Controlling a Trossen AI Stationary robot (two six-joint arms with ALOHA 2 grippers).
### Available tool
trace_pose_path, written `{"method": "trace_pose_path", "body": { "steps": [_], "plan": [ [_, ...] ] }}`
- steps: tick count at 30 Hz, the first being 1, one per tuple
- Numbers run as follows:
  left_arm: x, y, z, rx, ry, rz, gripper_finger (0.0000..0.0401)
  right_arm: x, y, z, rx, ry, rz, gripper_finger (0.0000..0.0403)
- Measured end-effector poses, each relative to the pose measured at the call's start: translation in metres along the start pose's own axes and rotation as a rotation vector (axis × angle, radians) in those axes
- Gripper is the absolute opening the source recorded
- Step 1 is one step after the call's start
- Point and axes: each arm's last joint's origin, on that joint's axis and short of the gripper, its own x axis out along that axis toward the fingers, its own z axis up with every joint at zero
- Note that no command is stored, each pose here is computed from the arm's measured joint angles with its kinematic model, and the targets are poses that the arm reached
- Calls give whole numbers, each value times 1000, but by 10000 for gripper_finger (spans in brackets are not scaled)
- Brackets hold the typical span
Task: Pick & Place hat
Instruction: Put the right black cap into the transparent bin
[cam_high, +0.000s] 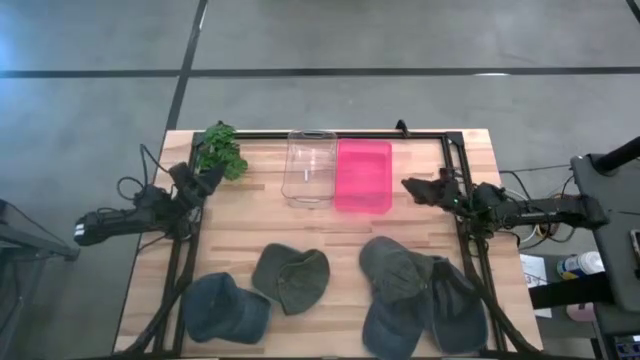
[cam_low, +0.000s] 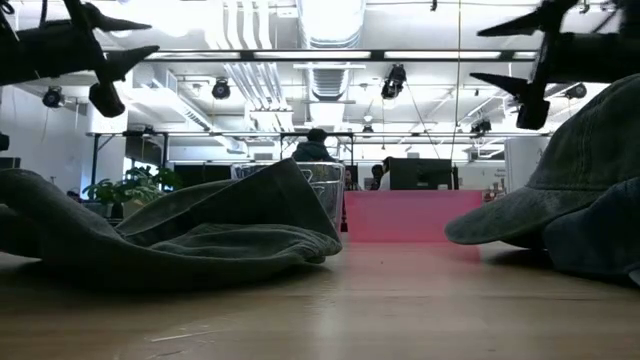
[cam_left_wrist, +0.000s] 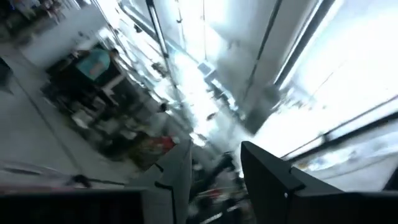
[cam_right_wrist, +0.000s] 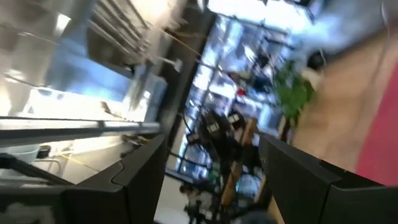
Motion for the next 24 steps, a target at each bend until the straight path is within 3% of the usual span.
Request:
{"method": "trace_pose_path", "body": {
  "steps": [3, 7, 11, 16, 21, 24],
  "plan": [
    [3, -1, -3, -9, 91, 24, 133, 19, 6, -8, 19, 64, -123, 249],
    [11, -6, -11, -14, 376, 64, 133, 45, 12, -18, 12, 152, -329, 249],
    [28, -19, -17, -20, 596, 17, 131, 61, 17, -27, -23, 358, -557, 245],
    [53, -22, -48, -101, 939, 27, 131, 67, 26, -33, -52, 554, -751, 244],
    [89, -37, -93, -115, 1018, 135, 131, 54, 27, -41, -35, 705, -885, 244],
    [120, -57, -121, -89, 1059, 88, 131, 41, 31, -54, 27, 760, -899, 244]
  ]
}}
